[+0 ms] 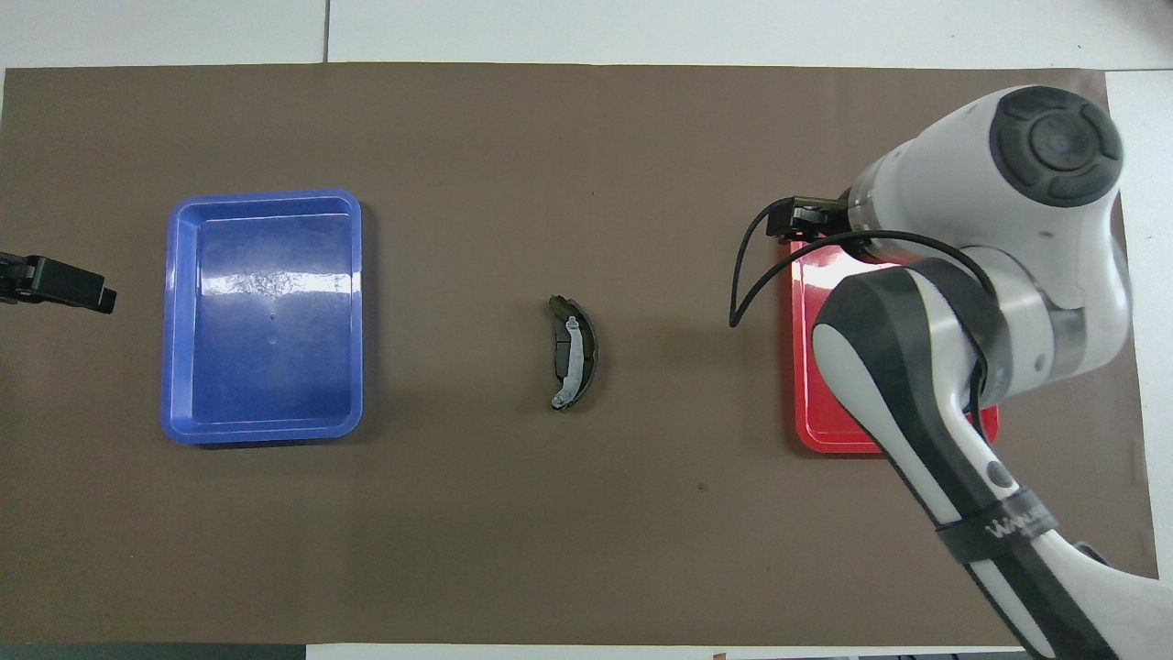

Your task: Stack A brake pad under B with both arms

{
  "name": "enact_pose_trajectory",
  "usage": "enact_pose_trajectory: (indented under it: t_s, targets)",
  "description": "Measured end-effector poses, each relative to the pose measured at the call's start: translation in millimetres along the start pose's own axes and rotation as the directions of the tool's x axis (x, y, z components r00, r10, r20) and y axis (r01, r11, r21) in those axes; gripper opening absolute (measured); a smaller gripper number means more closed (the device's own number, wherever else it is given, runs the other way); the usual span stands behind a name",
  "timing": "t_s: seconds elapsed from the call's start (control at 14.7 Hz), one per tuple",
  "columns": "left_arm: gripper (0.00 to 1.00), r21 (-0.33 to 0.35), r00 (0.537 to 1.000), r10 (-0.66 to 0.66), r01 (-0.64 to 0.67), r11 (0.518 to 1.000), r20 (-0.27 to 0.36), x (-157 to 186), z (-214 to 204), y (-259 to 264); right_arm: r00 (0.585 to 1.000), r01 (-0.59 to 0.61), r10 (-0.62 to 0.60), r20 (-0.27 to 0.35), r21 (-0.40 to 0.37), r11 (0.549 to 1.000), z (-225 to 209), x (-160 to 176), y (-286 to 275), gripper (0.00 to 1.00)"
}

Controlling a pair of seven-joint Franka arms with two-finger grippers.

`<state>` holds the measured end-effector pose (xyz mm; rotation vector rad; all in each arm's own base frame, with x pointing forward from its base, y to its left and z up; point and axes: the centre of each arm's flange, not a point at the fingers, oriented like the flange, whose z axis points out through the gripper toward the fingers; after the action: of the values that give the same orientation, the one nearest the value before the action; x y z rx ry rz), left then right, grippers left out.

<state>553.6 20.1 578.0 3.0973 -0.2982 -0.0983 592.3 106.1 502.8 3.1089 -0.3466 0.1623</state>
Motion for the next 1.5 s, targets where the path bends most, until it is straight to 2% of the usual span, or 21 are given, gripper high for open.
enact_pose_trajectory:
  t_s: [0.2, 0.41, 0.68, 0.88, 1.09, 1.5]
  targets:
    - [1.0, 0.0, 1.0, 0.0, 0.0, 1.0, 0.0, 0.0, 0.0, 0.0, 1.0, 0.004, -0.004, 0.031, -0.016, 1.0, -31.7, -2.7, 48.0, 1.0]
    - [1.0, 0.0, 1.0, 0.0, 0.0, 1.0, 0.0, 0.0, 0.0, 0.0, 0.995, -0.009, 0.013, 0.097, -0.038, 0.999, -60.9, -20.1, 82.3, 1.0]
    - [1.0, 0.0, 1.0, 0.0, 0.0, 1.0, 0.0, 0.0, 0.0, 0.0, 0.988, -0.005, 0.012, 0.155, -0.048, 0.999, -81.7, -30.8, 137.1, 1.0]
    - [1.0, 0.0, 1.0, 0.0, 0.0, 1.0, 0.0, 0.0, 0.0, 0.0, 0.99, -0.008, 0.013, 0.142, -0.042, 0.999, -97.9, -27.7, 162.1, 1.0]
    - [1.0, 0.0, 1.0, 0.0, 0.0, 1.0, 0.0, 0.0, 0.0, 0.0, 0.992, -0.006, 0.01, 0.123, -0.036, 0.999, -105.9, -22.1, 155.6, 1.0]
    - [1.0, 0.0, 1.0, 0.0, 0.0, 1.0, 0.0, 0.0, 0.0, 0.0, 0.991, -0.038, 0.043, 0.125, -0.04, 0.998, -101.1, -12.8, 146.4, 1.0]
